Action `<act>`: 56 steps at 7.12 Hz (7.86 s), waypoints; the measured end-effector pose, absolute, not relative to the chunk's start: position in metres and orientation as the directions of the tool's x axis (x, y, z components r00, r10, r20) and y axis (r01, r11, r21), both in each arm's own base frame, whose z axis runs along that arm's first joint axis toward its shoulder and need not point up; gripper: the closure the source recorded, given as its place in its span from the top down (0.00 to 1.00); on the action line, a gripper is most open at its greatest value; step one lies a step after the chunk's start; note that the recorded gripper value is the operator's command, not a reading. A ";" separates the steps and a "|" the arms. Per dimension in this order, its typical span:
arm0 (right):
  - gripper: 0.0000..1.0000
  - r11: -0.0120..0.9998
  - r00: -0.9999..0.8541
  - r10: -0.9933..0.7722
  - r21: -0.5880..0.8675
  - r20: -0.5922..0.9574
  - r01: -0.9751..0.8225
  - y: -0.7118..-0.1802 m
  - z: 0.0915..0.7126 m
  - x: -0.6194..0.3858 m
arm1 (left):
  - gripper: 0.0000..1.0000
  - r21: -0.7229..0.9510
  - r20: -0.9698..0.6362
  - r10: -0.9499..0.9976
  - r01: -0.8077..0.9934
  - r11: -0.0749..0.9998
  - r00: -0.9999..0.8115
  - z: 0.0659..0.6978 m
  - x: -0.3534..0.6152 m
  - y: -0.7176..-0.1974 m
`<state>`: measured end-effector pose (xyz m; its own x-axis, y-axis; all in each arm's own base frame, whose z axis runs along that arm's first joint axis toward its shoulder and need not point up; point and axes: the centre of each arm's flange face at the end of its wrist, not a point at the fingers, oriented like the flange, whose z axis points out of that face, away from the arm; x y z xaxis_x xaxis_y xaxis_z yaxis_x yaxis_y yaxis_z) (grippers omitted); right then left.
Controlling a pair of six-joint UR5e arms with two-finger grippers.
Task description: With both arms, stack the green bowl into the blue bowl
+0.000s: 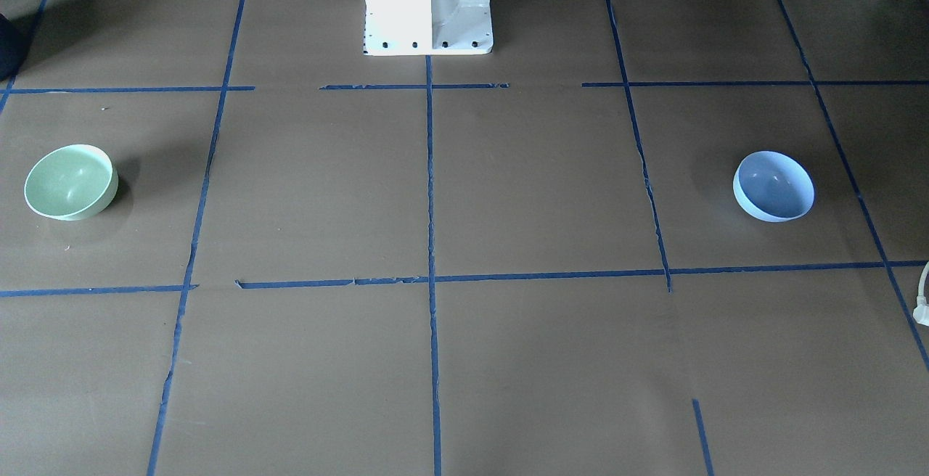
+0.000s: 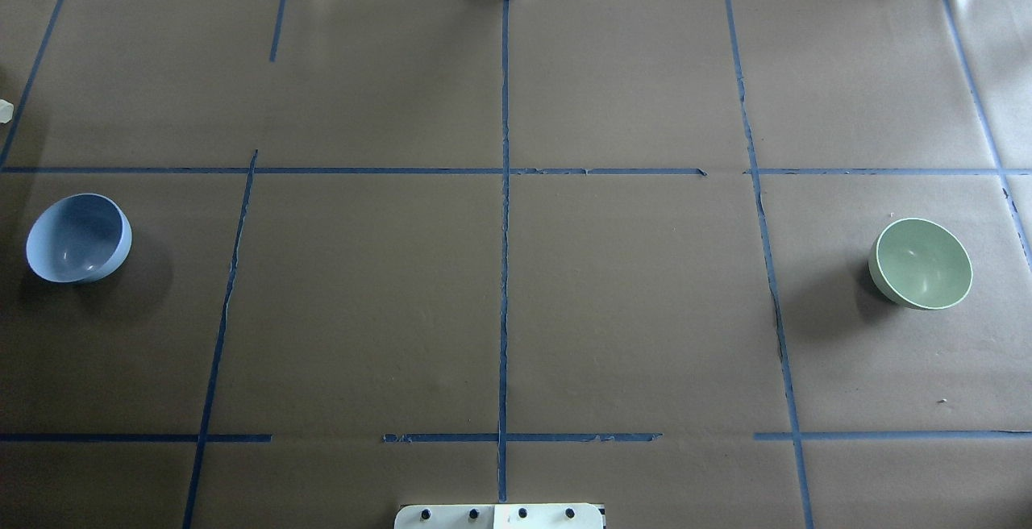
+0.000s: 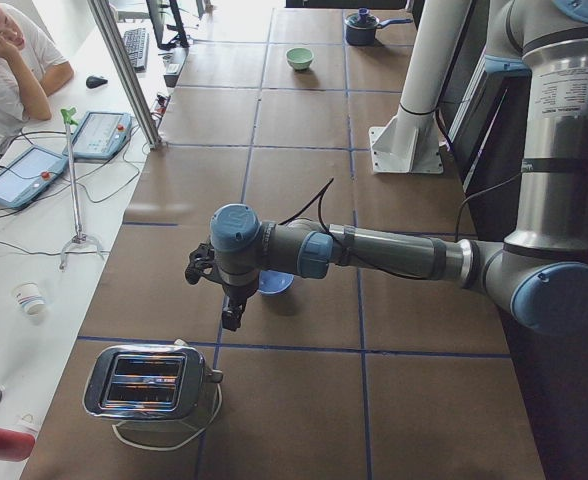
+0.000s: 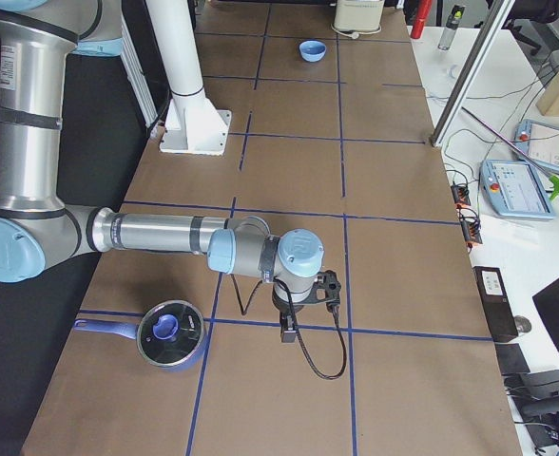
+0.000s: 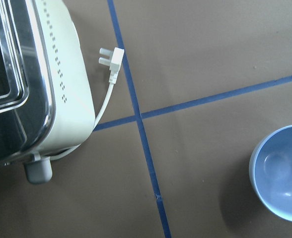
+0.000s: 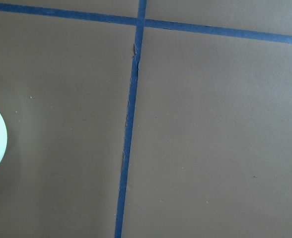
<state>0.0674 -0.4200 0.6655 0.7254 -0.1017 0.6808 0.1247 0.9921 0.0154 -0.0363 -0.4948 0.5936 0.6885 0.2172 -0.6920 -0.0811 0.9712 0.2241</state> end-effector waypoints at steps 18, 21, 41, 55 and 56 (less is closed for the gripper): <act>1.00 0.991 0.725 -0.101 0.008 0.682 0.130 -0.418 0.668 0.065 | 0.00 -0.183 -0.850 -0.291 0.272 0.945 0.439 0.415 0.300 -0.527; 1.00 0.992 0.725 -0.100 0.009 0.682 0.128 -0.419 0.667 0.065 | 0.00 -0.230 -0.827 -0.345 0.293 0.928 0.444 0.257 0.495 -0.471; 0.99 0.998 0.633 -0.047 0.057 0.773 0.005 -0.437 0.548 -0.016 | 1.00 0.149 -0.717 0.193 -0.123 0.981 0.669 0.643 -0.063 -0.492; 0.00 0.986 0.477 0.027 0.054 0.878 -0.155 -0.422 0.581 -0.181 | 1.00 0.124 -0.758 0.123 -0.044 0.991 0.640 0.673 -0.105 -0.471; 0.00 0.984 0.422 0.062 0.017 0.905 -0.180 -0.445 0.542 -0.202 | 1.00 0.122 -0.759 0.122 -0.044 0.992 0.639 0.674 -0.104 -0.470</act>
